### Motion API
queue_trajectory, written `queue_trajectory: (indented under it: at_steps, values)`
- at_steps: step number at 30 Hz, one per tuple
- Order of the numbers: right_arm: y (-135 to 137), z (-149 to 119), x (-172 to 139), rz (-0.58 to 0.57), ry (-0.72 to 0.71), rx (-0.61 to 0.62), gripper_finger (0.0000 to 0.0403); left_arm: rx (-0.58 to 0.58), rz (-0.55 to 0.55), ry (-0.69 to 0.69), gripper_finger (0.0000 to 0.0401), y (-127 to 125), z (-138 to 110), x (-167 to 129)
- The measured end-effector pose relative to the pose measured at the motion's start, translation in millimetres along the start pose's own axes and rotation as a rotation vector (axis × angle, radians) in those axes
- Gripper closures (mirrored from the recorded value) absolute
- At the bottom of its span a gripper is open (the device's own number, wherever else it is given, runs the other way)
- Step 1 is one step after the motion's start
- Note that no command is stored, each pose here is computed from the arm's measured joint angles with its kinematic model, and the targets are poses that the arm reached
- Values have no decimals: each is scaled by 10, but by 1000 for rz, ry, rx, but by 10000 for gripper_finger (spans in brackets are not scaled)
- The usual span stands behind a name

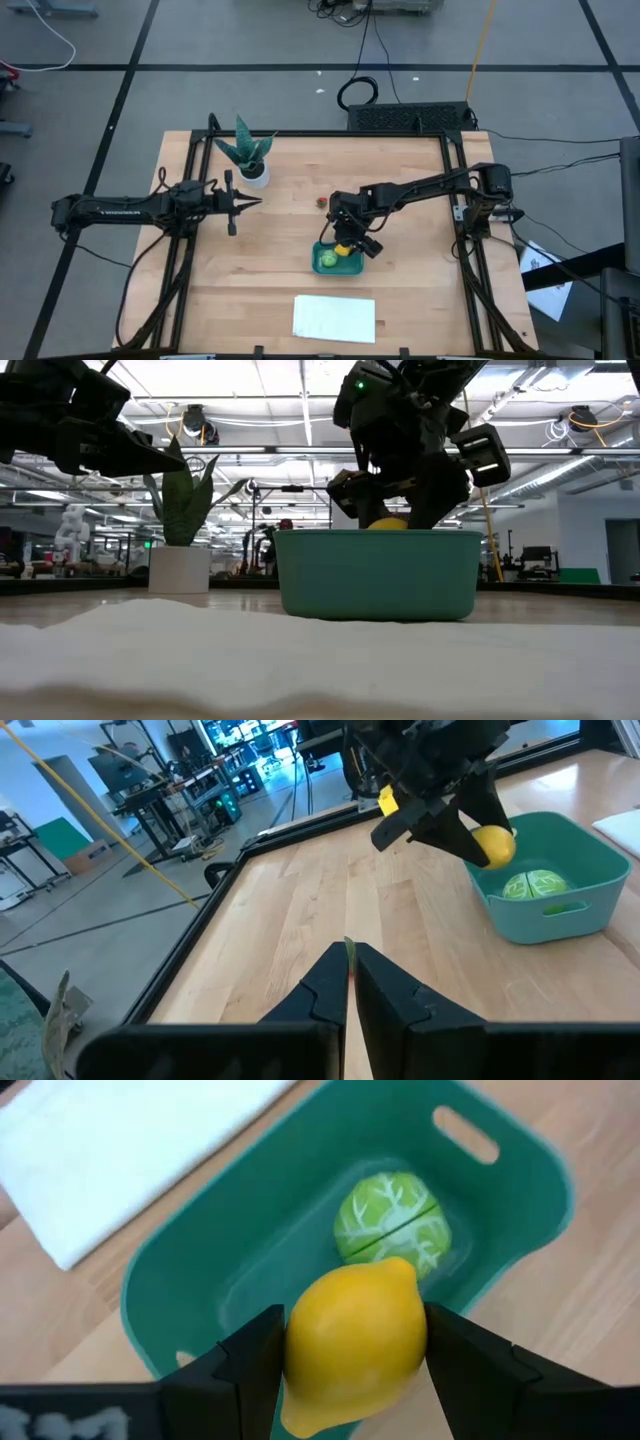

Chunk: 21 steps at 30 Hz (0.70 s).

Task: Pick and placing Produce into tupperware
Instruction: Put the lemon into the blue bin

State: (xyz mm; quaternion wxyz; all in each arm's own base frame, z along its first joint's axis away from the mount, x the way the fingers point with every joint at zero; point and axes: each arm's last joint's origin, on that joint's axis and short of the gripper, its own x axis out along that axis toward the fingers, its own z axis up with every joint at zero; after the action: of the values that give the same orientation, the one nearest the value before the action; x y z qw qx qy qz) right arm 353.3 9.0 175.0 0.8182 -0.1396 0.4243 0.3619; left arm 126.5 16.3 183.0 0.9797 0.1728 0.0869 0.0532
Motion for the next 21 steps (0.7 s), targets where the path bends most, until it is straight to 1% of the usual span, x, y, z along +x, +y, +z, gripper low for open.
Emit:
queue_trajectory:
  at_steps: [7,21]
  values:
    - [48,42,39,11,-4,-16,202,-1,0,0,375,0,0,0]
    - [5,-60,250,44,39,88,202,-2,0,-1,375,0,0,0]
